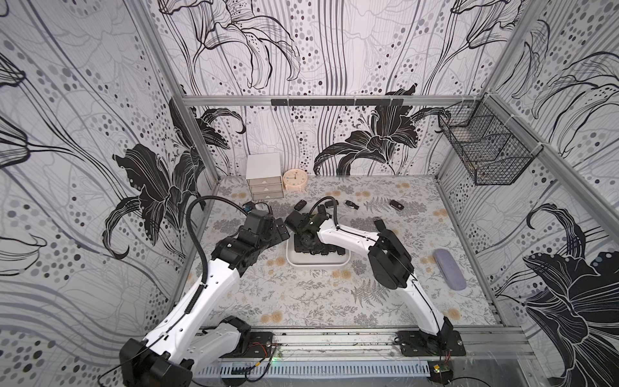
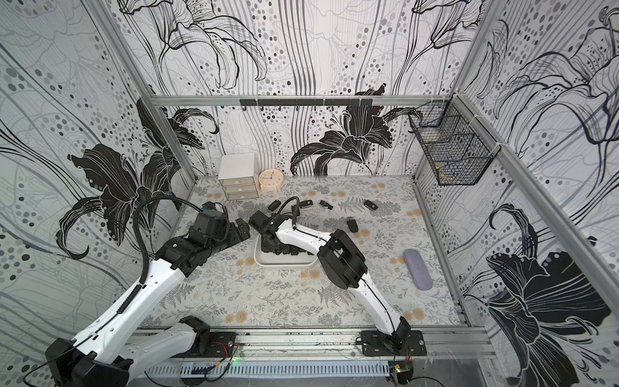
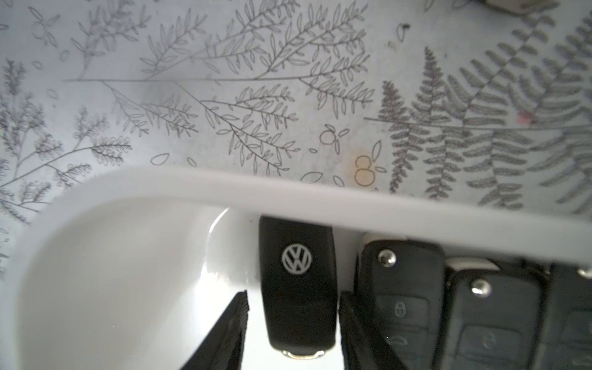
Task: Place the car key into the storage box
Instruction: Place the car key in the storage box.
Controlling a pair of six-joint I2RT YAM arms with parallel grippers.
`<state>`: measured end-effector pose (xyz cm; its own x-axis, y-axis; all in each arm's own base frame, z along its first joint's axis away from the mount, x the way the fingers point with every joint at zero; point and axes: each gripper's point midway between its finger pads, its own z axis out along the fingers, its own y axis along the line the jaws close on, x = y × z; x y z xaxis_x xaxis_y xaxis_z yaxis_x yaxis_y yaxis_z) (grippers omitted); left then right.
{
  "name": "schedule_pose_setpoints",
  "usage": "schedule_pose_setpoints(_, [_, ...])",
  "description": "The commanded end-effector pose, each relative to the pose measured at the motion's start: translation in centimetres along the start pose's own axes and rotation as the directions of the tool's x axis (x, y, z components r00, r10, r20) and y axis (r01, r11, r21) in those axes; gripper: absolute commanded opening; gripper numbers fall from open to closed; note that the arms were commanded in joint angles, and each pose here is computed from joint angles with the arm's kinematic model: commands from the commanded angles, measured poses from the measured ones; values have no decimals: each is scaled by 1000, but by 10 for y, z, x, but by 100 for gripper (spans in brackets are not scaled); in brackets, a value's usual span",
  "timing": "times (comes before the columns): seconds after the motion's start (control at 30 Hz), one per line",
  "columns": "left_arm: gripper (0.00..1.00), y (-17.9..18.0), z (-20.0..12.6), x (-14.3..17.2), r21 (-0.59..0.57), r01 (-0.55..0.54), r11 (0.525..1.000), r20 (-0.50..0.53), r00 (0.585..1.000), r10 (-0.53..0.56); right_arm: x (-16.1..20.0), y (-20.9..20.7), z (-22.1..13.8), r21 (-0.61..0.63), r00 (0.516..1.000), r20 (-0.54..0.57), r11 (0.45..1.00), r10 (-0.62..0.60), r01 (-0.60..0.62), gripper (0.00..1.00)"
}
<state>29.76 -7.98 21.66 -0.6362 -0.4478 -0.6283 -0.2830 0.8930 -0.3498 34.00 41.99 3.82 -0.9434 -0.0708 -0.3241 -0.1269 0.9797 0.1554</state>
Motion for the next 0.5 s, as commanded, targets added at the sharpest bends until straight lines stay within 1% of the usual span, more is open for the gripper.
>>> schedule_pose_setpoints(0.0, [99, 2, 0, -3, 1, 8, 1000, 19, 1000, -8, -9, 5, -19, -11, 999, 32, 1000, -7, 7, 52])
schedule_pose_setpoints(0.1, [99, -1, 0, -5, 6, 3, 1000, 22, 1000, -3, -15, 9, -36, -39, 998, 60, 999, -11, 13, 55])
schedule_pose_setpoints(0.23, [99, -4, 1, -12, 7, -14, 1000, 31, 999, 14, -25, 10, -66, -80, 993, 120, 997, -14, 24, 64])
schedule_pose_setpoints(0.33, [99, -10, 3, -19, 13, -33, 999, 43, 999, 32, -30, 4, -87, -88, 985, 170, 996, -13, 28, 79])
schedule_pose_setpoints(0.37, [99, -12, 5, -21, 15, -41, 999, 44, 998, 40, -33, 0, -94, -89, 982, 187, 996, -7, 24, 87])
schedule_pose_setpoints(0.4, [99, -14, 6, -23, 19, -46, 999, 48, 998, 45, -33, -3, -98, -90, 980, 197, 996, -5, 23, 92])
schedule_pose_setpoints(0.43, [99, -16, 9, -26, 22, -50, 999, 48, 998, 49, -35, -7, -104, -93, 977, 212, 995, 0, 20, 94])
schedule_pose_setpoints(0.47, [99, -19, 12, -28, 25, -53, 998, 46, 998, 52, -37, -11, -110, -99, 974, 227, 995, 7, 16, 100])
